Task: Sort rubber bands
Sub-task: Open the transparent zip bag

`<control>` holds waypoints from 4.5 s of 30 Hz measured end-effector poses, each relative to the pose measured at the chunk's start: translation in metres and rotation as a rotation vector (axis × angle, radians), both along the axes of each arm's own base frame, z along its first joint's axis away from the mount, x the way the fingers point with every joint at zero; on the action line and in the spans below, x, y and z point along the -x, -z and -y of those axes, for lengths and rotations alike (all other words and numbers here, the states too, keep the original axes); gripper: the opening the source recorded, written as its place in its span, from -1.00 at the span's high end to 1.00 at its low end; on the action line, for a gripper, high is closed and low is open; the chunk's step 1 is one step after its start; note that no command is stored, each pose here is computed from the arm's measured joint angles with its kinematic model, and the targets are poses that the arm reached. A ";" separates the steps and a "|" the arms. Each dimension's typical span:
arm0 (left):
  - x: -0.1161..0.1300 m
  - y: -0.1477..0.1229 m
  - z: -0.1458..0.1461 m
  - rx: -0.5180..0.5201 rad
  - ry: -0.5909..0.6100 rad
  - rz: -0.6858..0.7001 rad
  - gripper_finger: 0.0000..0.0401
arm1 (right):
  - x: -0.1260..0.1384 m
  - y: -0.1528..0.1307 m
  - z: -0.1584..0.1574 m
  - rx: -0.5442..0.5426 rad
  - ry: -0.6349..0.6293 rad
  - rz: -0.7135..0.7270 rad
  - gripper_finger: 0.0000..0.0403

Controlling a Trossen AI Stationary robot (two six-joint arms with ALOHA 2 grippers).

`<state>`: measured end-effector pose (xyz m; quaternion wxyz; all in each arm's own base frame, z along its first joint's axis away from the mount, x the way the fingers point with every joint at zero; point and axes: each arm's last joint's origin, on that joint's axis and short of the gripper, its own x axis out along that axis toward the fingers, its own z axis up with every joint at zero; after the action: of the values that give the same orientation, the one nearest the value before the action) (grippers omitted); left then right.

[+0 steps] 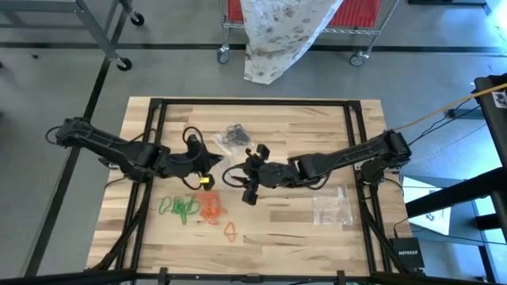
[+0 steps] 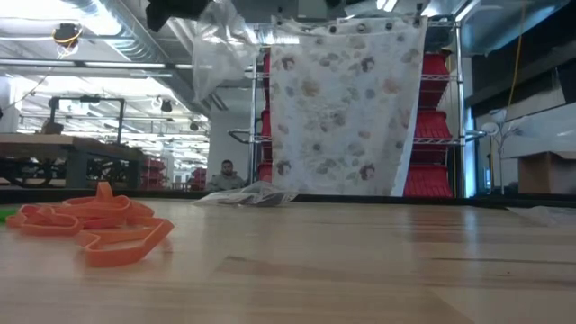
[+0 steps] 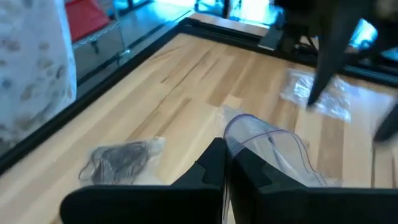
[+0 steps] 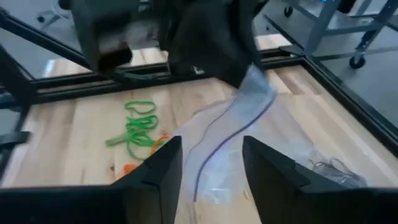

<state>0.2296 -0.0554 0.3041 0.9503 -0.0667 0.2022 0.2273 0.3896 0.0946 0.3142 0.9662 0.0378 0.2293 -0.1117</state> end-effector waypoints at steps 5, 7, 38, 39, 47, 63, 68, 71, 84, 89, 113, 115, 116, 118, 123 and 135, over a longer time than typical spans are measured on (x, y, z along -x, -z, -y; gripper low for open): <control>-0.002 0.002 -0.005 0.032 -0.041 0.005 0.99 | -0.015 0.014 -0.002 -0.013 0.099 0.058 0.16; -0.003 0.003 -0.006 0.040 -0.055 0.007 0.99 | -0.018 0.016 -0.003 -0.040 0.117 0.091 0.18; -0.004 0.002 -0.002 0.012 0.023 -0.011 0.99 | -0.026 0.034 0.002 0.203 0.306 0.034 0.81; -0.004 0.003 -0.001 0.010 0.030 -0.013 0.99 | -0.027 0.034 0.002 0.230 0.294 0.023 0.90; -0.001 0.005 0.005 -0.040 0.079 -0.064 0.99 | -0.027 0.017 0.001 0.303 0.205 -0.058 0.99; 0.009 0.016 0.018 -0.162 0.409 -0.286 0.99 | -0.023 0.004 0.002 0.029 -0.184 -0.262 1.00; 0.009 0.016 0.018 -0.177 0.418 -0.288 0.99 | -0.023 0.003 0.001 0.031 -0.153 -0.254 1.00; 0.009 0.016 0.018 -0.165 0.410 -0.284 0.99 | -0.023 0.001 0.001 0.006 -0.138 -0.235 0.99; 0.008 0.016 0.014 -0.034 0.310 -0.241 0.99 | -0.011 -0.022 0.008 -0.072 -0.047 -0.158 0.40; 0.005 0.016 0.003 0.075 0.183 -0.195 0.99 | -0.006 -0.032 0.005 -0.096 -0.065 -0.120 0.30; 0.000 0.013 -0.008 0.191 0.048 -0.105 0.99 | -0.037 0.042 -0.044 0.116 0.284 -0.087 0.29; 0.000 0.013 -0.008 0.193 0.051 -0.106 0.99 | -0.038 0.043 -0.043 0.125 0.299 -0.083 0.29; 0.000 0.013 -0.007 0.197 0.056 -0.107 0.99 | -0.038 0.044 -0.043 0.134 0.306 -0.087 0.29; 0.000 0.013 -0.007 0.200 0.061 -0.108 0.99 | -0.041 0.049 -0.042 0.129 0.329 -0.080 0.29; -0.001 0.012 -0.003 0.202 0.082 -0.093 0.99 | -0.047 0.059 -0.038 0.093 0.401 -0.051 0.29; 0.000 0.011 0.002 0.209 0.105 -0.088 0.99 | -0.047 0.067 -0.033 0.145 0.498 -0.038 0.29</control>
<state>0.2295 -0.0569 0.2929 0.9389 -0.1448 0.2694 0.1577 0.4368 0.1275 0.2477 0.9046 0.0218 0.2225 -0.3630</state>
